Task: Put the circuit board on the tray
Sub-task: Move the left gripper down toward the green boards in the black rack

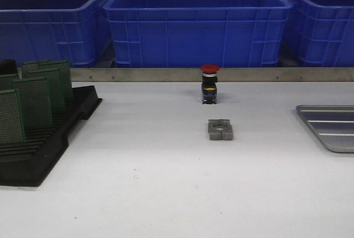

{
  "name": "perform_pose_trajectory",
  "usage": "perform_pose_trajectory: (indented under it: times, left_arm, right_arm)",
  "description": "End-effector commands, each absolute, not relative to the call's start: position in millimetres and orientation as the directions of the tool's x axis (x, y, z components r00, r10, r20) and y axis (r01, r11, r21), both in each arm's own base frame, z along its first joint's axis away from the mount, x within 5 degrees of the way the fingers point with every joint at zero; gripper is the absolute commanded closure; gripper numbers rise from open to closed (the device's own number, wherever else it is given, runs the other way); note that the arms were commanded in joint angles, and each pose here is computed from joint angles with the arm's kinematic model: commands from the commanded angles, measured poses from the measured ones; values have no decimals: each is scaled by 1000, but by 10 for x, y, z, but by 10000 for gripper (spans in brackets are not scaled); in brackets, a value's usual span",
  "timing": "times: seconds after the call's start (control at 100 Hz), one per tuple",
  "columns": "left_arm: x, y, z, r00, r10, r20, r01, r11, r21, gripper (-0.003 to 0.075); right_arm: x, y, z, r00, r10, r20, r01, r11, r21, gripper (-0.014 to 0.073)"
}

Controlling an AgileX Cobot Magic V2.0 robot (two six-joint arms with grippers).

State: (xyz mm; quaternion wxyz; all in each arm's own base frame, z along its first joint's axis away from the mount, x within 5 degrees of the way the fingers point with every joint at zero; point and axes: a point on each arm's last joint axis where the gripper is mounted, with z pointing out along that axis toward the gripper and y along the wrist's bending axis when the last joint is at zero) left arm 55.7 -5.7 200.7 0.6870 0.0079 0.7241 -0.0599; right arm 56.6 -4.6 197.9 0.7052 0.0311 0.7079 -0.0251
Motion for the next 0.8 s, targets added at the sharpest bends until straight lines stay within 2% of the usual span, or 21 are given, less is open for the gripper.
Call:
perform_pose_trajectory:
  times: [0.0, 0.25, 0.44, 0.79]
  left_arm:
    - [555, -54, 1933, 6, -95, -995, 96, 991, -94, 741]
    - [553, -52, 1970, 40, -98, -994, 98, 991, -94, 741]
    - [503, -49, 2235, 77, -101, -992, 102, 990, -93, 741]
    - [559, -60, 2937, -125, -59, -990, 92, 993, -71, 741]
  right_arm:
    - [536, -40, 2103, 108, -12, -994, 74, 997, -4, 657]
    - [536, -40, 2103, 108, -12, -994, 74, 997, -4, 657]
    - [536, -40, 2103, 108, -12, -994, 74, 997, -4, 657]
    - [536, -40, 2103, 108, -12, -994, 74, 997, -4, 657]
